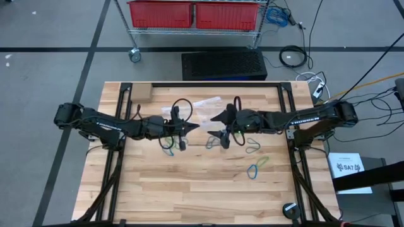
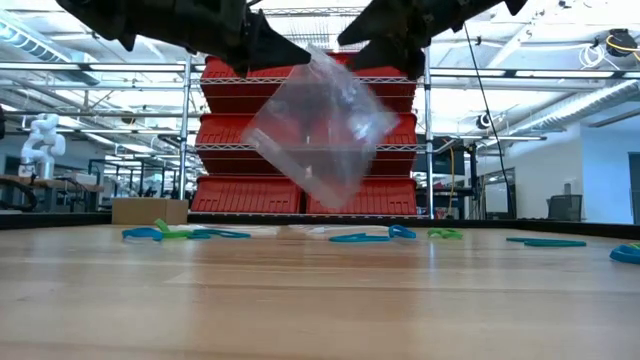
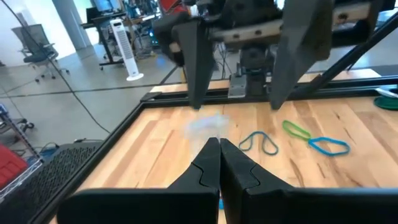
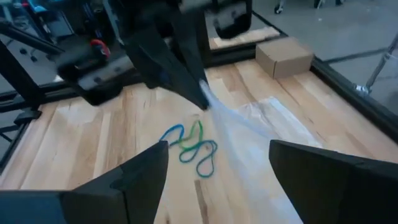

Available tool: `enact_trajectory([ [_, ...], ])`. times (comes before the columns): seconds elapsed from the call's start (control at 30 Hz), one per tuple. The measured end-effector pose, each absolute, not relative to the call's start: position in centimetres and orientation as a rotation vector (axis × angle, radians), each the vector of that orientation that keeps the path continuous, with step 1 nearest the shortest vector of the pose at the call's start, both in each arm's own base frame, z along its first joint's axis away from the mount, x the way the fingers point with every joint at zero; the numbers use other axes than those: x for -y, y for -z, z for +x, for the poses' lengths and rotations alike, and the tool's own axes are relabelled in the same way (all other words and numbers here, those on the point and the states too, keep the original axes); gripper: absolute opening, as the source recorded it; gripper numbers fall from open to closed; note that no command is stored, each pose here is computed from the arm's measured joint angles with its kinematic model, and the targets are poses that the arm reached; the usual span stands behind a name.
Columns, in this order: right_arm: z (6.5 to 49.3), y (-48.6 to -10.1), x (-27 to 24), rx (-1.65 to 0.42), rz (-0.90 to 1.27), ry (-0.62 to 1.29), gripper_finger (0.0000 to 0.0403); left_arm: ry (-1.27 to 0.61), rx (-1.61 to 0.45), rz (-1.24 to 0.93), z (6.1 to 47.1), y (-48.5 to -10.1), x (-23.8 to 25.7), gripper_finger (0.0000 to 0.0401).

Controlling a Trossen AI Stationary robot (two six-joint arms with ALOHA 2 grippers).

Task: Sort rubber bands
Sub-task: Put the blue rubber band into the transparent zip bag

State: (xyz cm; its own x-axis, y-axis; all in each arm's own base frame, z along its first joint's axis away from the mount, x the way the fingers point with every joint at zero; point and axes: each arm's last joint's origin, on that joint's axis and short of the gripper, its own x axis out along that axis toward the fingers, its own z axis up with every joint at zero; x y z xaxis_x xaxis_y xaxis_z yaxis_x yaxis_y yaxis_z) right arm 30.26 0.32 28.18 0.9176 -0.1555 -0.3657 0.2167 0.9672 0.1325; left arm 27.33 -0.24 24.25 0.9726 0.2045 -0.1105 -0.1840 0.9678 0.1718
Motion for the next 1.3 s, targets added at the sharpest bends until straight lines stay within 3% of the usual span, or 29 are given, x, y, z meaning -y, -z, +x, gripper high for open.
enact_trajectory([
  [0.33,27.7,-30.7,-0.3,-0.328,0.107,0.175,0.0272,-0.217,-0.163,0.175,27.3,-23.9,-0.5,0.0000],
  [0.83,21.9,-25.5,-1.5,-1.106,0.205,0.314,0.0272,-0.215,-0.169,0.188,26.6,-24.5,-0.5,0.0000],
  [1.3,22.8,-21.7,-6.4,-1.382,0.204,0.151,0.0272,-0.211,-0.208,0.186,26.5,-24.2,-0.4,0.0000],
])
